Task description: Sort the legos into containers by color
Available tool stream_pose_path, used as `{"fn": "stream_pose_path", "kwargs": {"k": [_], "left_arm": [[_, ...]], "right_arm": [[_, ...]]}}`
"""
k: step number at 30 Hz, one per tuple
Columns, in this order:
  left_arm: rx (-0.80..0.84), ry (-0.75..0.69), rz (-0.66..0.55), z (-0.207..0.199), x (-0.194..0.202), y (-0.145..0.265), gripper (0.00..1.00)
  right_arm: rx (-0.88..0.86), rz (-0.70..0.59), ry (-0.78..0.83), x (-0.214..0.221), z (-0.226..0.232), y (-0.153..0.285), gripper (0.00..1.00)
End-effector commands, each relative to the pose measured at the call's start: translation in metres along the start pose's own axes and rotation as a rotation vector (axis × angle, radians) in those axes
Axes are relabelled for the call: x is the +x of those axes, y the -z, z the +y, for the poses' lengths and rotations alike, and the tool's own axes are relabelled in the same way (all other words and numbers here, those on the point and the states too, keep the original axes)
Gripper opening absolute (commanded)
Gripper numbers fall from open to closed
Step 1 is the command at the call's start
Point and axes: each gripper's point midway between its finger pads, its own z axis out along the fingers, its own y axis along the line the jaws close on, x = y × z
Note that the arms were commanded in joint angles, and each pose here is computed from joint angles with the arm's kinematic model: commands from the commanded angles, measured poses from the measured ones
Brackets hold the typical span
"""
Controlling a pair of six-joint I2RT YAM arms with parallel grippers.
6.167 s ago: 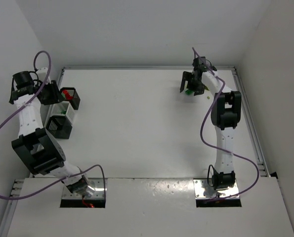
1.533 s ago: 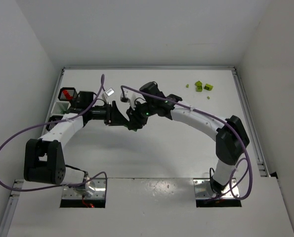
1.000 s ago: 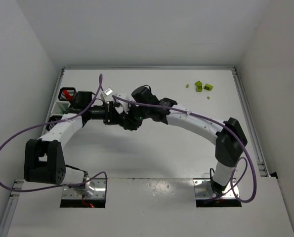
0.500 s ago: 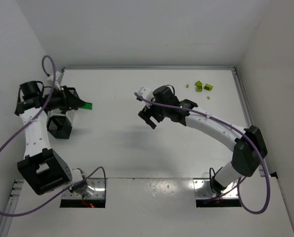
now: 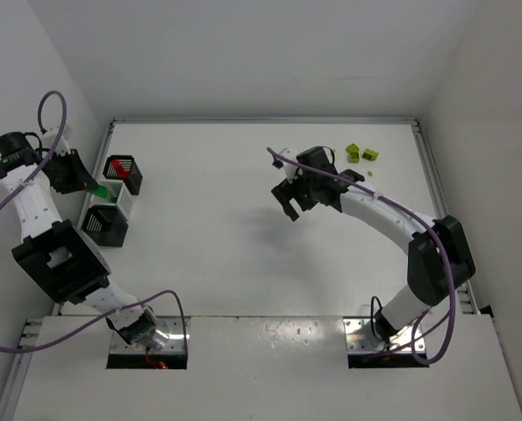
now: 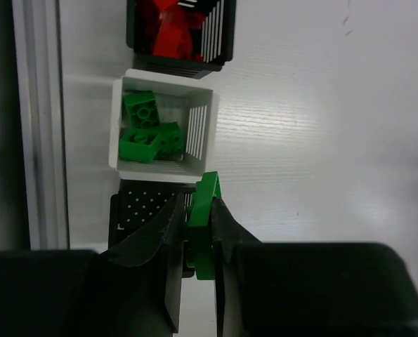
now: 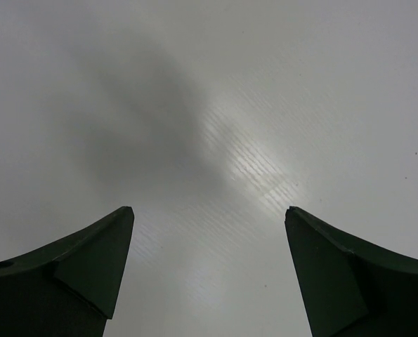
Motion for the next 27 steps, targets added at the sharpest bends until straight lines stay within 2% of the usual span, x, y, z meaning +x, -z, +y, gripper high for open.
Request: {"fn": "stream_pose_path", "kwargs": {"k": [1, 11, 16, 18, 23, 27], "left_arm": [[-0.103, 0.008, -0.006, 0.019, -0.005, 0.004, 0.01], [-0.180, 0.022, -0.016, 0.028, -0.014, -0.028, 0.19], [-0.168, -0.006, -0.027, 0.018, -0.021, -0.047, 0.22], [-0.177, -0.006, 0.003, 0.019, -0.015, -0.057, 0.27], [-0.210, -0.010, -0.005, 0.025, -0.019, -0.061, 0.44], [-0.239, -0.010, 0.000, 0.029, -0.018, -0.059, 0.47]], "right_arm": [[-0.018, -0.018, -0.039, -0.003, -0.003, -0.004, 0.89], [-0.032, 0.029, -0.135, 0.017, -0.021, -0.016, 0.89], [-0.029, 0.038, -0.180, 0.020, -0.034, -0.014, 0.89], [-0.027, 0.038, -0.195, 0.020, -0.039, -0.011, 0.89], [-0.006, 0.049, -0.227, 0.027, -0.053, -0.009, 0.89], [0.008, 0.067, -0.313, 0.035, -0.070, -0.009, 0.89]]}}
